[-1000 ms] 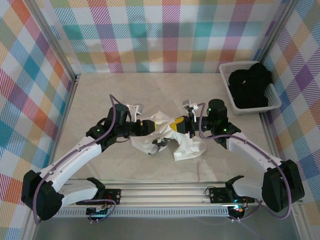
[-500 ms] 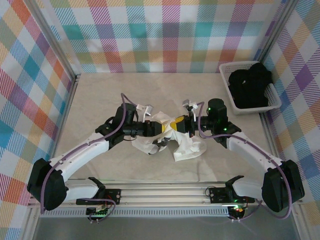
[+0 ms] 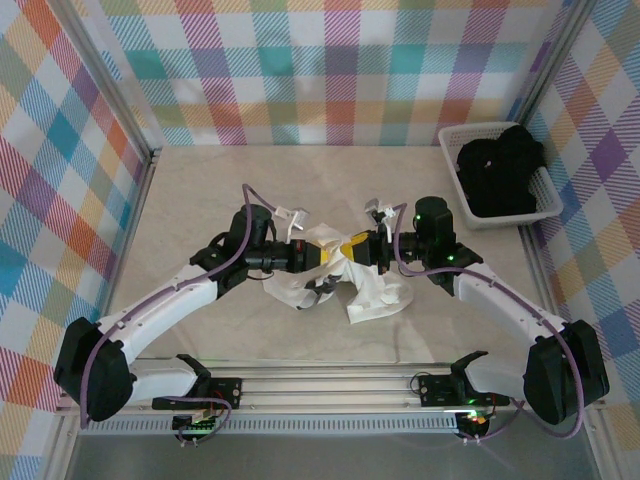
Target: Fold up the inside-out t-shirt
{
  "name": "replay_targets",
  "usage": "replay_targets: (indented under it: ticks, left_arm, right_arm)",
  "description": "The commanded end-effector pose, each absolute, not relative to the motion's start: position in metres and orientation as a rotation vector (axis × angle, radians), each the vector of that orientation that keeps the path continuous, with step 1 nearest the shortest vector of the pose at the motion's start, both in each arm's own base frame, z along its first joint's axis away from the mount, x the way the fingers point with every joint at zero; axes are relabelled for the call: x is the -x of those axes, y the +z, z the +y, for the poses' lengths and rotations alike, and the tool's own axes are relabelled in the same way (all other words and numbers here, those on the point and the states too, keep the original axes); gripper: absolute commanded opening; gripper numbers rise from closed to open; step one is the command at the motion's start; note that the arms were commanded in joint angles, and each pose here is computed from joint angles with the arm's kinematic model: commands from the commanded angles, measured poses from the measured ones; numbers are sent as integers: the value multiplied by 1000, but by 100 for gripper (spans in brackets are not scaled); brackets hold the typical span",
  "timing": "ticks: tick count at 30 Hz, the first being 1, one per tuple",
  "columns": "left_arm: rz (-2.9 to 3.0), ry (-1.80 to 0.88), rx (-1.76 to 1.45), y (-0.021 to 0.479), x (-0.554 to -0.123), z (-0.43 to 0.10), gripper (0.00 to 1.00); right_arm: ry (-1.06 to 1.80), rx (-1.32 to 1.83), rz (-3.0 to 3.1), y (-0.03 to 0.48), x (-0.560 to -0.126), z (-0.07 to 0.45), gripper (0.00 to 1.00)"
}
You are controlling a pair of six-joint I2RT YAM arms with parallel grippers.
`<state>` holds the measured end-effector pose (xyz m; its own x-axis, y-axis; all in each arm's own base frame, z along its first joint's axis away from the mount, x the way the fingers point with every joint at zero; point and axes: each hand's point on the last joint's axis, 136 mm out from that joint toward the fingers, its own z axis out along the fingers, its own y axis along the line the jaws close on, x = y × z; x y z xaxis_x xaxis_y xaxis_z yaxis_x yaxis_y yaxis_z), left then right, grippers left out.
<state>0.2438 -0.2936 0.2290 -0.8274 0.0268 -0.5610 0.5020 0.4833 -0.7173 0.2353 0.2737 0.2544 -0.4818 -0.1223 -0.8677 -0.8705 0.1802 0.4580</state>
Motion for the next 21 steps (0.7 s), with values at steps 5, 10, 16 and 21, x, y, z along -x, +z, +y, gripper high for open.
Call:
replay_targets:
  ticks: [5, 10, 16, 21]
  left_arm:
    - [1878, -1393, -718, 303, -193, -298, 0]
    - [1844, -1421, -925, 297, -159, -320, 0]
    - [1936, -1356, -1096, 275, -144, -327, 32]
    - [1938, -1234, -867, 281, -173, -311, 54]
  right_arm:
    - [1126, 741, 1914, 254, -276, 252, 0]
    - [1186, 710, 1942, 250, -279, 257, 0]
    - [1172, 775, 1911, 243, -269, 255, 0]
    - [1162, 837, 1851, 241, -258, 252, 0]
